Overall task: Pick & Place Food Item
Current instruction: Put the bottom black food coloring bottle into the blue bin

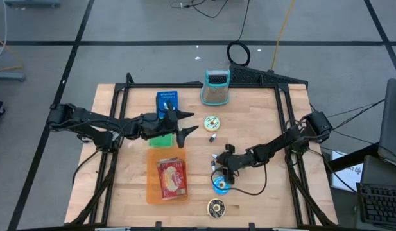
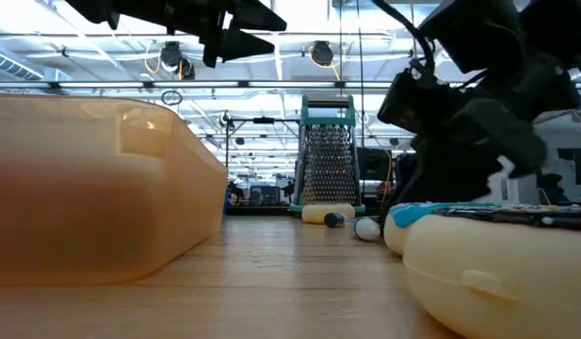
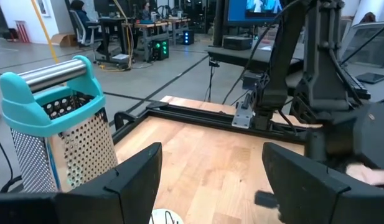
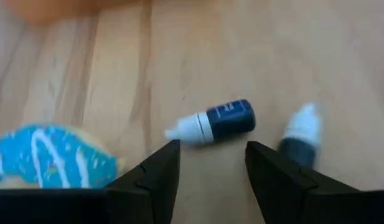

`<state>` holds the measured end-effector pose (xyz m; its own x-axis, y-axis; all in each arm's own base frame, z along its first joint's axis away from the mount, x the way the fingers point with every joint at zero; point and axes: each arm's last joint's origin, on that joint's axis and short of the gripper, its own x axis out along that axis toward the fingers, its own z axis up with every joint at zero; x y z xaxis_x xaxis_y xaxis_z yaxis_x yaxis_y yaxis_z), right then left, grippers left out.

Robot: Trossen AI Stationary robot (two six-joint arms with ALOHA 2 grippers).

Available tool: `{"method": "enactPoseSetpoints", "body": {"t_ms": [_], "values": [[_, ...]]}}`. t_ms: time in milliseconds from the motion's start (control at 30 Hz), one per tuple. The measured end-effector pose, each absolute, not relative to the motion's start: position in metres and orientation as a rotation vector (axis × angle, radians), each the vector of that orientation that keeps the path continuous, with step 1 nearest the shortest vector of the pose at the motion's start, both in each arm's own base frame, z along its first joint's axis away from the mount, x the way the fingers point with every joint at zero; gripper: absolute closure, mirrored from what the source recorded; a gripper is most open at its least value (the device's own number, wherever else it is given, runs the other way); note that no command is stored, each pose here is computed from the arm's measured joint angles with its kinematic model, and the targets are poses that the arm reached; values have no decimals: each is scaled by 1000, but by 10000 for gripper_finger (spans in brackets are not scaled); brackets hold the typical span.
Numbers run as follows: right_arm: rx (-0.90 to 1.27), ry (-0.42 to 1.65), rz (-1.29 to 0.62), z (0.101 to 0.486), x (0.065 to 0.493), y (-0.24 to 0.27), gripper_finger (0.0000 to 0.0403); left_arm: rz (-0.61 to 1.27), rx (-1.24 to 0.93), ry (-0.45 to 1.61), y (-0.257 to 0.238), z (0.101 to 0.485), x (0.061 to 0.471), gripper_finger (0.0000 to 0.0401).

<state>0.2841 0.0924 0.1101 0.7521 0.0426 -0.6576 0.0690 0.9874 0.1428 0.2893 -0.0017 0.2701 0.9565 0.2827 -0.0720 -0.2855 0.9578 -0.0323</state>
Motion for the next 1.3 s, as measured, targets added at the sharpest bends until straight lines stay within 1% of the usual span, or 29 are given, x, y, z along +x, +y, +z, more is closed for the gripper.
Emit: {"method": "enactPoseSetpoints", "body": {"t_ms": [100, 200, 300, 433, 633, 800, 1033, 1167, 1300], "values": [[175, 669, -10, 126, 284, 90, 232, 288, -43, 70, -2, 270, 289, 127], [138, 628, 0, 143, 280, 87, 232, 289, -41, 73, -2, 269, 289, 128], [61, 640, -84, 149, 275, 82, 232, 289, -41, 73, -2, 269, 289, 127], [-4, 690, -140, 143, 272, 75, 232, 289, -41, 73, -2, 270, 289, 128], [35, 746, -152, 126, 275, 73, 232, 289, -41, 74, -2, 268, 290, 127], [23, 792, -161, 112, 276, 74, 232, 294, -42, 69, 0, 264, 295, 128], [37, 794, -174, 109, 277, 72, 233, 315, -46, 97, 6, 255, 300, 127], [63, 783, -181, 109, 279, 71, 246, 322, -46, 101, 8, 253, 302, 127], [67, 768, -183, 110, 280, 71, 269, 322, -47, 97, 8, 253, 302, 128]]}}
